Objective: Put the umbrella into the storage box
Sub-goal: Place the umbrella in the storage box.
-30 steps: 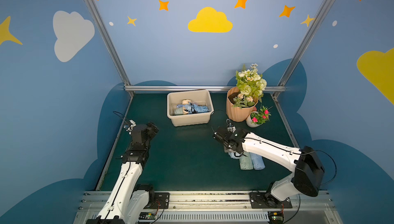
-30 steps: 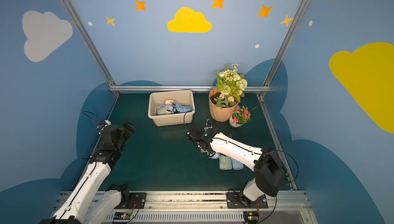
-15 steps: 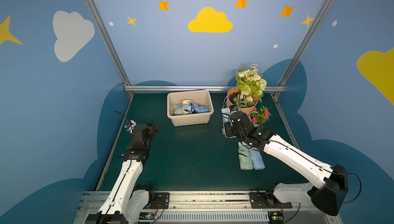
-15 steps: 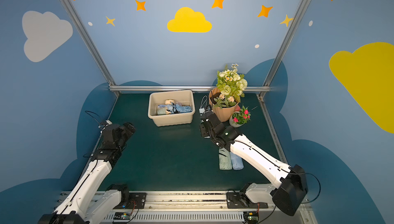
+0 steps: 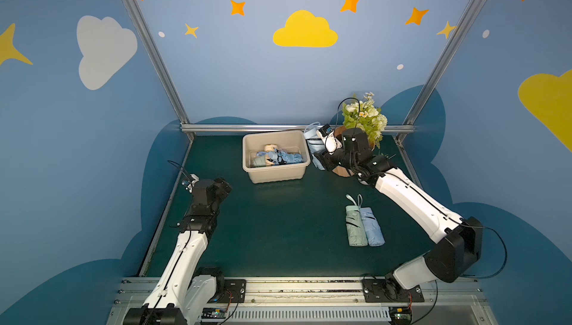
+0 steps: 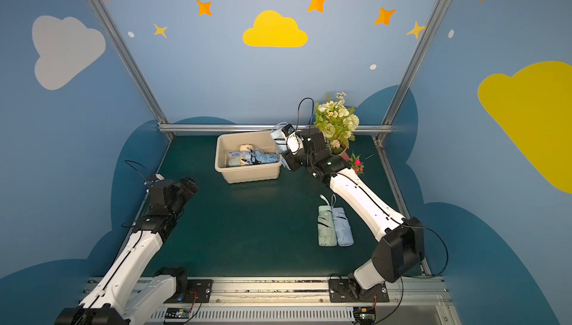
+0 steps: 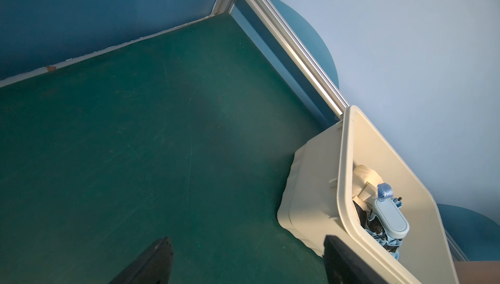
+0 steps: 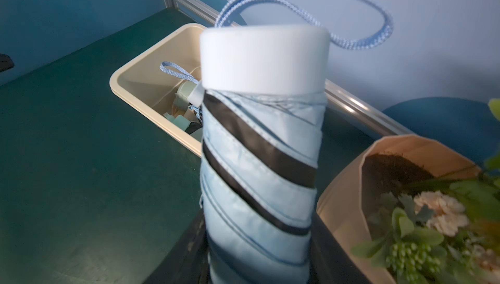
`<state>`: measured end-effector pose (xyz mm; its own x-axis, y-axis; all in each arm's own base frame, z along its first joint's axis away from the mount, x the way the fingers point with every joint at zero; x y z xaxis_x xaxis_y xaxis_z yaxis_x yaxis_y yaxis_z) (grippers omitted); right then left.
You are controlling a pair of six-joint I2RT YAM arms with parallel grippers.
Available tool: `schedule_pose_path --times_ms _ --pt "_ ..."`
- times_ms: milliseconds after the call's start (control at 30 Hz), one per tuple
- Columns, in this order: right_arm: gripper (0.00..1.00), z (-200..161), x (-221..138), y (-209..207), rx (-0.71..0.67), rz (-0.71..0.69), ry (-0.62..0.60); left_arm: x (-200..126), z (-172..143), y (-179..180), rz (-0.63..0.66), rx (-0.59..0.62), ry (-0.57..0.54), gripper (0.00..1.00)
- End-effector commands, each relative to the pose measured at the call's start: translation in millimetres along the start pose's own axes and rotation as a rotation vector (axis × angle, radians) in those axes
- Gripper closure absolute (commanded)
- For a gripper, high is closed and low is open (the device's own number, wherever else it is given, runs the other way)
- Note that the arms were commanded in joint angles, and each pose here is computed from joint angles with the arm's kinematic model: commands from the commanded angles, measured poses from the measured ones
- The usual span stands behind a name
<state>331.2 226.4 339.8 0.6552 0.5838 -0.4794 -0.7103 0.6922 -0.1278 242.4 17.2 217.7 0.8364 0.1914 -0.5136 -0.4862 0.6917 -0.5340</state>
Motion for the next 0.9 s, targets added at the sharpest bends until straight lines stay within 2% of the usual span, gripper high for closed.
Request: schedule_pose_path --times_ms 0,233,500,667,867 --pt "0.5 26.8 1.7 -3.1 -0.239 0.107 -0.104 -0.3 6.3 -6.7 -0.026 0.019 -0.005 0.08" --pt "0.49 38.0 31.4 -17.8 -0.427 0.234 -0.113 0.3 3.0 -4.0 -0.018 0.008 0.013 0.08" --pt "0.49 42.8 77.1 -21.8 -0.578 0.274 -0.126 -6.1 0.1 0.4 -0.005 0.017 0.03 0.08" --pt "0.49 34.3 104.6 -12.0 -0.686 0.325 -0.108 -10.0 -1.7 3.2 0.008 0.019 0.04 0.08" --pt "0.49 23.8 128.0 -6.3 -0.746 0.343 -0.105 -13.2 -1.2 4.3 0.013 0.019 0.04 0.08"
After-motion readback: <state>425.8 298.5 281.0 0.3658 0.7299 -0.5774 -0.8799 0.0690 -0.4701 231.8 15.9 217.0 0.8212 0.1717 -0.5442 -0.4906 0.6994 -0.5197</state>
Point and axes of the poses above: each gripper's point midway between its finger pads, its own x axis out along the fingers, its own y axis along the line the jaws close on, z = x × y, the point moved 9 cm from there along -x, back along the fingers, and after that the axes turned 1 degree about x, right-handed, at the moved point
